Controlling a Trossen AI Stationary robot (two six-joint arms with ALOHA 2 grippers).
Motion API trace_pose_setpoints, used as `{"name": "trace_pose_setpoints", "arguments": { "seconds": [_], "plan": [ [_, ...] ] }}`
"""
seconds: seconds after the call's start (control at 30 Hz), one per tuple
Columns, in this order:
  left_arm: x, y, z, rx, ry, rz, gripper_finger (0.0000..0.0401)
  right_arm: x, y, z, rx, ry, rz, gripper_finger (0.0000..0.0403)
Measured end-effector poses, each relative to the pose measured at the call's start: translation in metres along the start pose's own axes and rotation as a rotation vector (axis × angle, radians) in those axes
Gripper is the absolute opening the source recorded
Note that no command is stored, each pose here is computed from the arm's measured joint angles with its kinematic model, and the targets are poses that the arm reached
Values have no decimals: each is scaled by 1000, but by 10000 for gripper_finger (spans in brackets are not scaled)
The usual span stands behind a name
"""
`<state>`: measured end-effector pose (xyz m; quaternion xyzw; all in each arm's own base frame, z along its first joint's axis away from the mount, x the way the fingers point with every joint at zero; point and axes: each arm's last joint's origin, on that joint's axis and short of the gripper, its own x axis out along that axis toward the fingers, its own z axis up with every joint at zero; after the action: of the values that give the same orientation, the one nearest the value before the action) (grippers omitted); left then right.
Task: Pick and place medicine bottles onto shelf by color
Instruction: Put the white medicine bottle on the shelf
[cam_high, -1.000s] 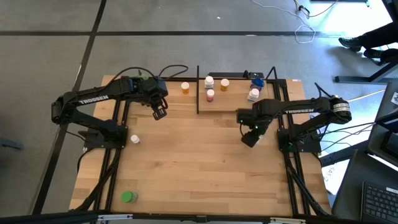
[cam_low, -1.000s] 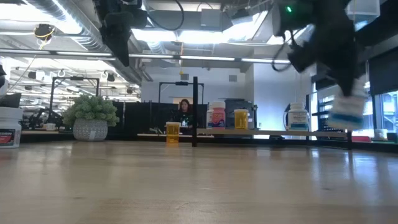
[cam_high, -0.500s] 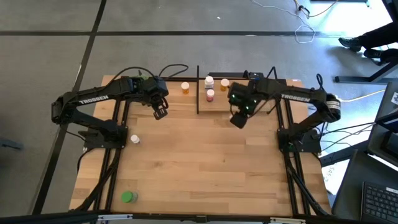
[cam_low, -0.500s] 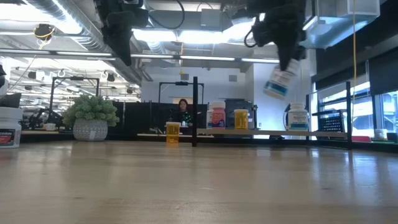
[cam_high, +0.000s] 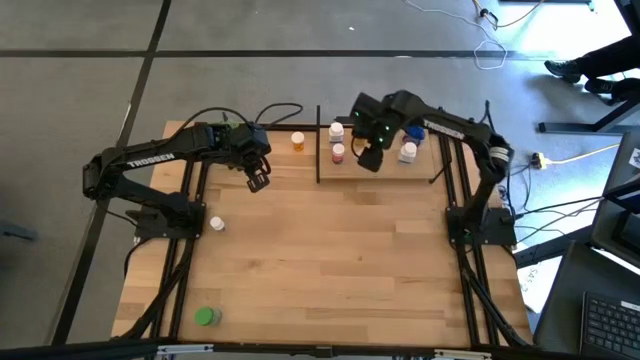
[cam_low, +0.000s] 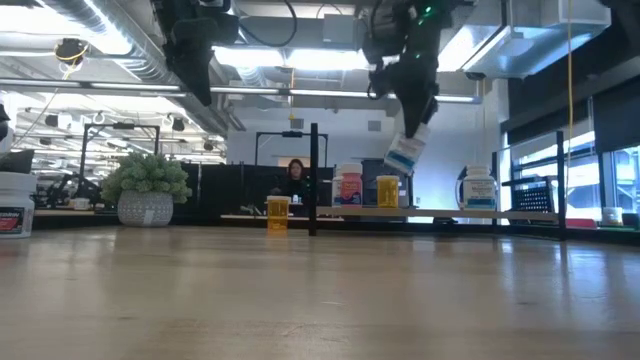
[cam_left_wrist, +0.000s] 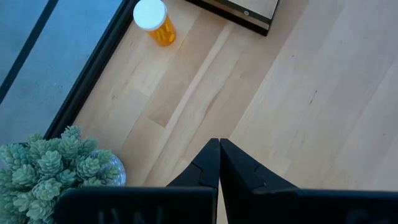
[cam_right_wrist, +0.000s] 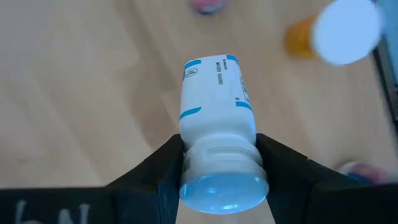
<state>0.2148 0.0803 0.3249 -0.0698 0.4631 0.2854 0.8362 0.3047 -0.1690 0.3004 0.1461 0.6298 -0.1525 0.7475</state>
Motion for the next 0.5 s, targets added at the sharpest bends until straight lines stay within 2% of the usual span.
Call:
{"name": "trace_pose_setpoints", "arguments": {
  "seconds": [0.27,0.5],
  "plan": [
    [0,0,0,0,0,0,0,21,-24,21,-7,76,-13,179],
    [0,0,0,0,0,0,0,33,-26,25,-29,108,-6,179]
  ]
}}
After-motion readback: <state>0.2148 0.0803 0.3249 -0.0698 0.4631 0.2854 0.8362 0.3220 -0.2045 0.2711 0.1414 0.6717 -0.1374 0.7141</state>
